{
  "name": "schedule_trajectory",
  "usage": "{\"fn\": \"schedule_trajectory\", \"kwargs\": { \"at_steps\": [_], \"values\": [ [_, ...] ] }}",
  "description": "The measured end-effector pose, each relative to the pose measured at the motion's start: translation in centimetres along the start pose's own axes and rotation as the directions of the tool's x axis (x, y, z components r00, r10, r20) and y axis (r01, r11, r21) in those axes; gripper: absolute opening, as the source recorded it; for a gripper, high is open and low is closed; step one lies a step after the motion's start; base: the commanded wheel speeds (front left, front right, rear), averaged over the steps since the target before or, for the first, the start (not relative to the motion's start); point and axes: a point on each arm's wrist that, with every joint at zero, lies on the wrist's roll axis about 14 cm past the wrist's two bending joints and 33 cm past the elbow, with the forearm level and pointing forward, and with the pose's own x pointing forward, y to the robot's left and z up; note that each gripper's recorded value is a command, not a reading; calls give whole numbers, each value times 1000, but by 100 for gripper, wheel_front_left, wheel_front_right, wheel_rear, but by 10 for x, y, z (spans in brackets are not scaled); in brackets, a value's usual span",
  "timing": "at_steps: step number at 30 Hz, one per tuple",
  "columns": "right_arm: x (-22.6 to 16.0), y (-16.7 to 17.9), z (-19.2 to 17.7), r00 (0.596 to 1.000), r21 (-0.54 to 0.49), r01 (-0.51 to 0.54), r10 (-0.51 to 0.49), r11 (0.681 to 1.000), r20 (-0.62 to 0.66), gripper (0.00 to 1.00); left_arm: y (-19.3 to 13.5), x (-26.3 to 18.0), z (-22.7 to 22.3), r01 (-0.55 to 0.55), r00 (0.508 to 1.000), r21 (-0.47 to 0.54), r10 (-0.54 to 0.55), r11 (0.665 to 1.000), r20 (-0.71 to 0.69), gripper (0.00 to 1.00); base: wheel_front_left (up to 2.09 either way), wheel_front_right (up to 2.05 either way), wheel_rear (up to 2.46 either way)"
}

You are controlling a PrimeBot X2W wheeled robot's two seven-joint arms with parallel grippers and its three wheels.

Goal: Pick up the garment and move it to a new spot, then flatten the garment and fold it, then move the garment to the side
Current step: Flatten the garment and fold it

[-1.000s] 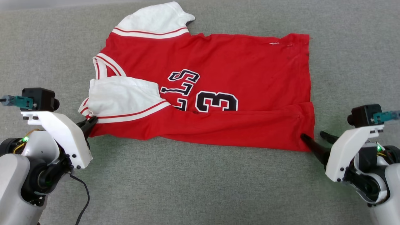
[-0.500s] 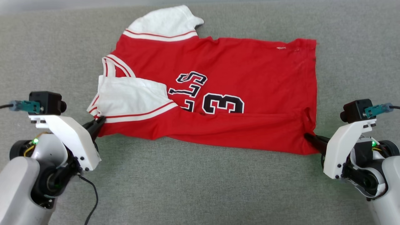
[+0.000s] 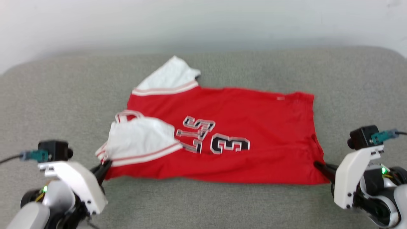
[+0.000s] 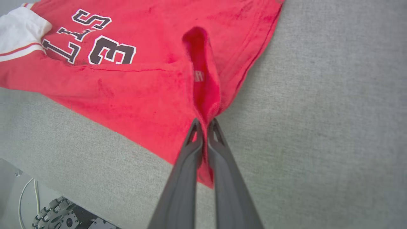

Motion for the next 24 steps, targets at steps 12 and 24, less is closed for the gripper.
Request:
{"fn": "schedule_trajectory", "kwargs": {
  "at_steps": [12,24],
  "values": [
    [-24,-5,-44,996,18,47,-45,999,-71,0,10,-32,-67,-64,995,-182,49,981,-86,0,0,0,0],
    [-29,-9,-6,973,4,79,-78,997,215,100,20,-16,-42,-98,992,-165,109,981,61,100,0,0,0]
  ]
}}
